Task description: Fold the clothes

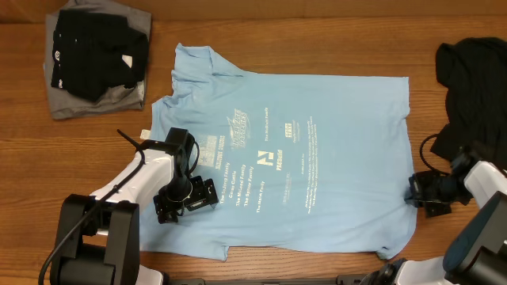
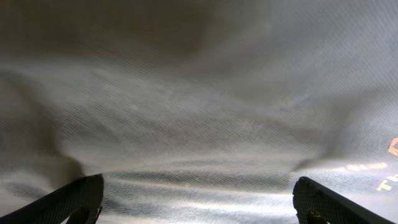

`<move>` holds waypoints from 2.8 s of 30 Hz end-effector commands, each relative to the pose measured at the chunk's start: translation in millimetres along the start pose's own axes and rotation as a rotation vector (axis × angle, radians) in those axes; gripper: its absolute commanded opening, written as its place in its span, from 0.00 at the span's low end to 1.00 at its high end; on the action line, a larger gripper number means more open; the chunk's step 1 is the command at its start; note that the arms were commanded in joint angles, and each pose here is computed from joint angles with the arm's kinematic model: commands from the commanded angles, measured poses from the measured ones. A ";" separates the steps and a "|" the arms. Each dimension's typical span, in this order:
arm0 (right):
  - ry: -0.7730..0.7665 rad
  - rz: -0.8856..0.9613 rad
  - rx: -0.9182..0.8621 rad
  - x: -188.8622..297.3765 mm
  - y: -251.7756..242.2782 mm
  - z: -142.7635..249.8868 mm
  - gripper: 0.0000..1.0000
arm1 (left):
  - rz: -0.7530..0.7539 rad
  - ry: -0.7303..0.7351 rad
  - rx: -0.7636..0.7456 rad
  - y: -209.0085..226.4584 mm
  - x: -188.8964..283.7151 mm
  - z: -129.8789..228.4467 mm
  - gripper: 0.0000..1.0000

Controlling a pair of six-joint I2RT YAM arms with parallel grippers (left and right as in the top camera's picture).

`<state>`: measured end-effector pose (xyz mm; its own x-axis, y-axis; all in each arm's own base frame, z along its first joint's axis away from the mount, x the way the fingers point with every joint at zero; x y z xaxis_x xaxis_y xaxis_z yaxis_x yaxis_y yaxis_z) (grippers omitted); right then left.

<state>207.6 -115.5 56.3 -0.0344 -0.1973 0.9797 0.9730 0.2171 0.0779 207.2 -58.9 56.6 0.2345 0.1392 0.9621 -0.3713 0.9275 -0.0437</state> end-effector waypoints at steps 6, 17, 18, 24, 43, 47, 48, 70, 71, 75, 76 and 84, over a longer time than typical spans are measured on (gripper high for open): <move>-0.075 0.020 0.066 49.8 16.9 -25.3 0.04 | 0.002 -0.033 -0.090 -9.2 24.1 -6.8 1.00; -0.046 -0.252 0.427 156.5 34.5 28.8 0.67 | -0.054 -0.278 0.066 17.5 122.0 26.0 1.00; -0.038 -0.256 0.453 159.1 32.7 34.8 0.67 | -0.042 -0.268 0.086 20.1 124.0 31.3 1.00; 0.022 -0.234 0.597 164.6 27.8 71.4 0.67 | -0.040 -0.167 0.115 29.8 120.7 51.8 1.00; 0.116 -0.177 0.937 148.8 57.3 149.7 0.67 | -0.011 0.140 0.060 39.3 35.1 92.4 0.93; 0.103 -0.190 0.945 148.1 62.1 151.6 0.68 | -0.013 0.112 -0.003 30.8 30.8 92.0 0.92; 0.100 -0.194 0.947 148.1 62.9 151.5 0.69 | -0.017 0.108 -0.018 27.8 29.5 92.7 0.93; 0.080 -0.211 0.957 148.4 67.3 150.0 0.74 | -0.211 0.149 -0.245 -15.6 -22.9 107.2 0.89; 0.080 -0.210 0.957 148.4 67.2 150.0 0.74 | -0.211 0.147 -0.248 -17.0 -25.0 106.2 0.88; 0.086 -0.204 0.954 148.2 65.8 150.4 0.74 | -0.205 0.136 -0.244 -20.8 -30.1 101.7 0.77; 0.088 -0.203 0.954 148.1 65.4 150.6 0.74 | -0.205 0.130 -0.246 -21.1 -30.6 100.7 0.73; 0.080 -0.185 0.951 147.3 63.7 149.0 0.74 | -0.218 0.117 -0.243 -20.4 -31.4 98.5 0.15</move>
<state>231.3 11.7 225.8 -0.0883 -0.3761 0.9224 0.3747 0.8454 0.3806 121.9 -118.7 56.8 0.3838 -0.0254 0.9231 -0.0854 0.9944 0.0628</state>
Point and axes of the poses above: each gripper's point midway between its finger pads, its own x axis back along the fingers, its own y axis along the line the jaws close on, z = x × y, the point moved 6 cm from there along x, back along the fingers, and after that the axes turned 2 degrees about x, right-handed, at the moved point
